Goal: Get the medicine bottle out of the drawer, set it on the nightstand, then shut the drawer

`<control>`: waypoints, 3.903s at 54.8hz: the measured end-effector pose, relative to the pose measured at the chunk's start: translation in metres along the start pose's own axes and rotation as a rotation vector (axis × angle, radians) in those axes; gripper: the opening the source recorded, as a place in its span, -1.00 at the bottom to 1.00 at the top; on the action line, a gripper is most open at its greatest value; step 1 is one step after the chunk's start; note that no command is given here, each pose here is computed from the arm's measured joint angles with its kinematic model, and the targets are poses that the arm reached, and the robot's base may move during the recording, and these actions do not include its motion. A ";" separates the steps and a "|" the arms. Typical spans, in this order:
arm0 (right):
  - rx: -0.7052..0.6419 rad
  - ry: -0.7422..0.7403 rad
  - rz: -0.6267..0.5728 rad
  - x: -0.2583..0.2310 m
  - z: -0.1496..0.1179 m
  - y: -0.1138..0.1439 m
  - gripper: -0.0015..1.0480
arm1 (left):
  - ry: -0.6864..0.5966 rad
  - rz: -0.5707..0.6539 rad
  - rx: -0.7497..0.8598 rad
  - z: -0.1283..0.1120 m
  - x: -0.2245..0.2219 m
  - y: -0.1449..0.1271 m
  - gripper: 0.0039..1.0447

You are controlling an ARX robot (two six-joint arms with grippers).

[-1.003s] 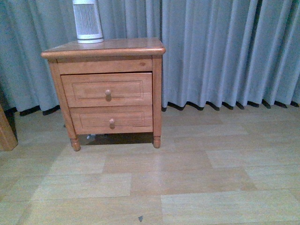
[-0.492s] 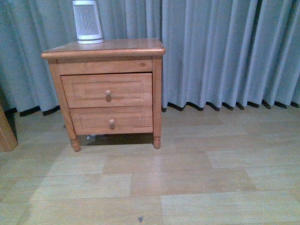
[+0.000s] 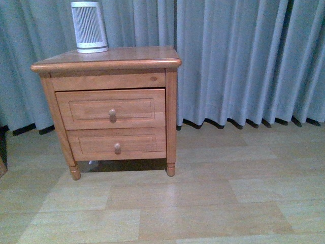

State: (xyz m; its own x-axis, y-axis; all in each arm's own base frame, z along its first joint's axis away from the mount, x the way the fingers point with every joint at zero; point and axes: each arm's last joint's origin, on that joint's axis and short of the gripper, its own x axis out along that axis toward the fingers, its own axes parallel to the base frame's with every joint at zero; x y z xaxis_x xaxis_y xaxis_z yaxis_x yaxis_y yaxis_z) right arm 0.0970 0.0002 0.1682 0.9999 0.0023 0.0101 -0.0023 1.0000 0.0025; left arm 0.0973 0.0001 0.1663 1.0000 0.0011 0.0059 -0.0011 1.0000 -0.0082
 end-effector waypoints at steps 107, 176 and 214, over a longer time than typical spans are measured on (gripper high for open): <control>0.000 0.000 0.000 0.000 0.000 0.000 0.87 | 0.397 -0.163 0.056 -0.074 0.290 -0.037 0.88; 0.000 0.000 0.000 0.000 0.000 0.000 0.87 | 0.453 -0.061 -0.079 -0.117 0.342 -0.075 0.88; 0.000 0.000 0.000 0.000 0.000 0.000 0.87 | 0.415 0.008 -0.092 -0.118 0.338 -0.069 -0.50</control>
State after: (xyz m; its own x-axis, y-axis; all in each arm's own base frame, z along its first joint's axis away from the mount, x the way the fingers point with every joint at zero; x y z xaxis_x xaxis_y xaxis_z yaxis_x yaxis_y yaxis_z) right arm 0.0970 0.0002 0.1682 0.9999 0.0027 0.0097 -0.0027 1.0000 0.0025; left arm 0.4357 -0.0691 0.0507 0.9177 -0.0133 -0.3971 -0.0270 0.9950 -0.0958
